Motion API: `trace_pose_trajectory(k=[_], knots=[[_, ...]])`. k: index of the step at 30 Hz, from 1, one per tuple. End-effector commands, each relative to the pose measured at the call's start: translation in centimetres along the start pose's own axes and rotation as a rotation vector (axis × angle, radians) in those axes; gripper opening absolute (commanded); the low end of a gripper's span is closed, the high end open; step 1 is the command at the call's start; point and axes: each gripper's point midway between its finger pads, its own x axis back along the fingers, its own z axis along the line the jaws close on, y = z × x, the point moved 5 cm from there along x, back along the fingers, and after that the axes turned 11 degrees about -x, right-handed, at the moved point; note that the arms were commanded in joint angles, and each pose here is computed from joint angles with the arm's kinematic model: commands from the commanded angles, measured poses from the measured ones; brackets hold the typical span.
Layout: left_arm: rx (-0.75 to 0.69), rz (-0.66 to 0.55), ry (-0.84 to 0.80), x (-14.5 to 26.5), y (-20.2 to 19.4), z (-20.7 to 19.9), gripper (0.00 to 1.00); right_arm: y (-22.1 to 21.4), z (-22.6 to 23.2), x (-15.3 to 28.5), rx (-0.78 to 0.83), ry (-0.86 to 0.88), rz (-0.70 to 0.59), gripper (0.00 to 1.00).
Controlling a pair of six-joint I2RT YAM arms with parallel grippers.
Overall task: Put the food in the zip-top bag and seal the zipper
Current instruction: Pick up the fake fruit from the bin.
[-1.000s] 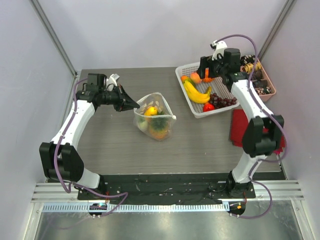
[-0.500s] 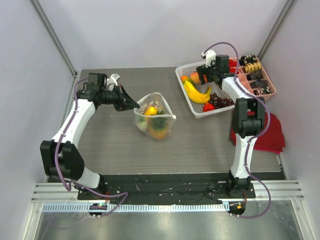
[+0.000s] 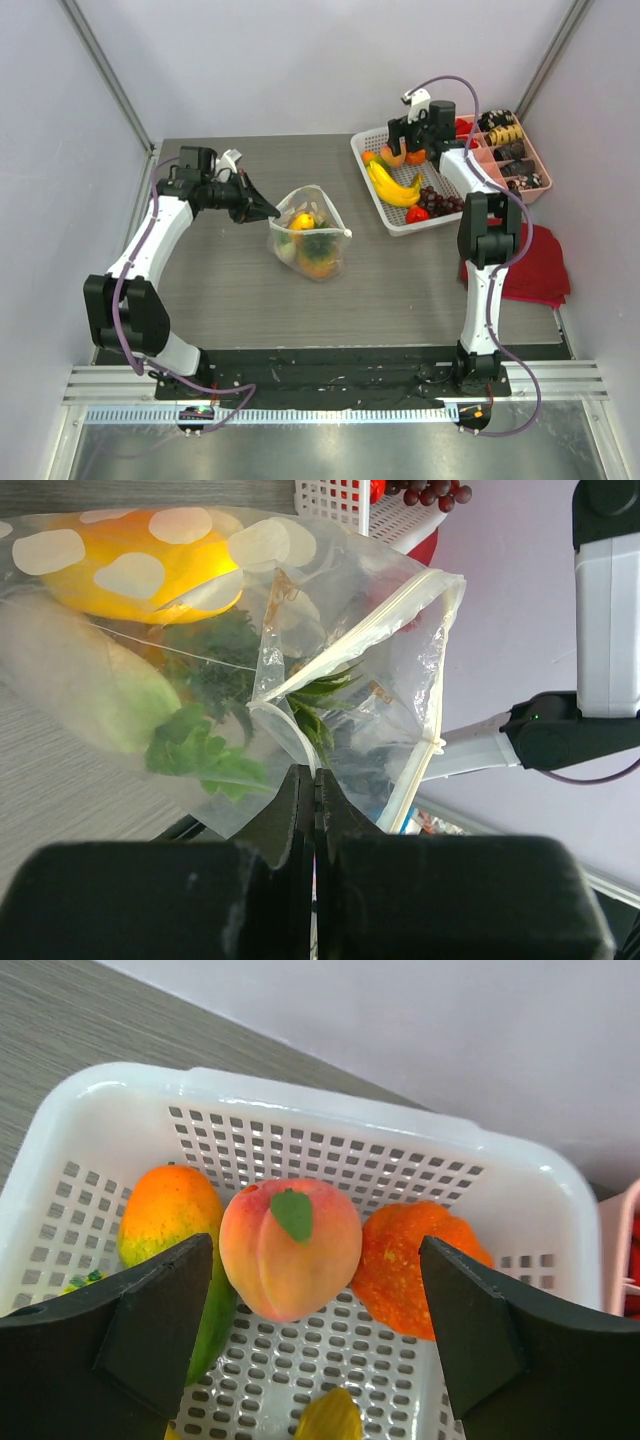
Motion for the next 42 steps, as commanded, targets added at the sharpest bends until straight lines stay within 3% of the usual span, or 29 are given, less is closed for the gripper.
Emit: trace_pose_trajectory(k=[1, 12, 14, 19, 21, 22, 29, 35, 42], knots=[[-0.048, 0.000, -0.030, 0.5, 0.5, -0.8, 0.00, 0.3, 0.1, -1.2, -0.046, 0.031, -0.031, 0.89], [-0.029, 0.017, -0.018, 0.1, 0.4, -0.1, 0.00, -2.7, -0.2, -2.8, -0.063, 0.032, 0.026, 0.87], [-0.026, 0.018, -0.016, 0.1, 0.5, -0.1, 0.00, -2.6, 0.0, -2.8, -0.065, 0.040, 0.025, 0.83], [-0.029, 0.015, -0.017, 0.1, 0.6, -0.2, 0.00, -0.9, -0.2, -1.9, -0.054, 0.032, -0.003, 0.48], [-0.032, 0.014, -0.017, 0.2, 0.6, -0.3, 0.00, -0.1, -0.4, -1.2, -0.053, 0.029, -0.013, 0.41], [-0.036, 0.012, -0.017, 0.2, 0.6, -0.4, 0.00, 1.4, -0.4, -0.2, -0.051, 0.026, -0.042, 0.32], [-0.041, 0.003, -0.013, 0.4, 0.6, -0.3, 0.00, 9.6, -0.8, 7.0, -0.054, 0.015, -0.203, 0.03], [-0.045, -0.006, -0.010, 0.4, 0.4, -0.3, 0.00, 14.4, 3.2, 14.7, -0.066, 0.154, -0.267, 0.01], [-0.070, -0.026, -0.008, 1.0, 0.1, -0.7, 0.00, 14.2, 12.7, 22.0, -0.077, 0.409, -0.234, 0.01]])
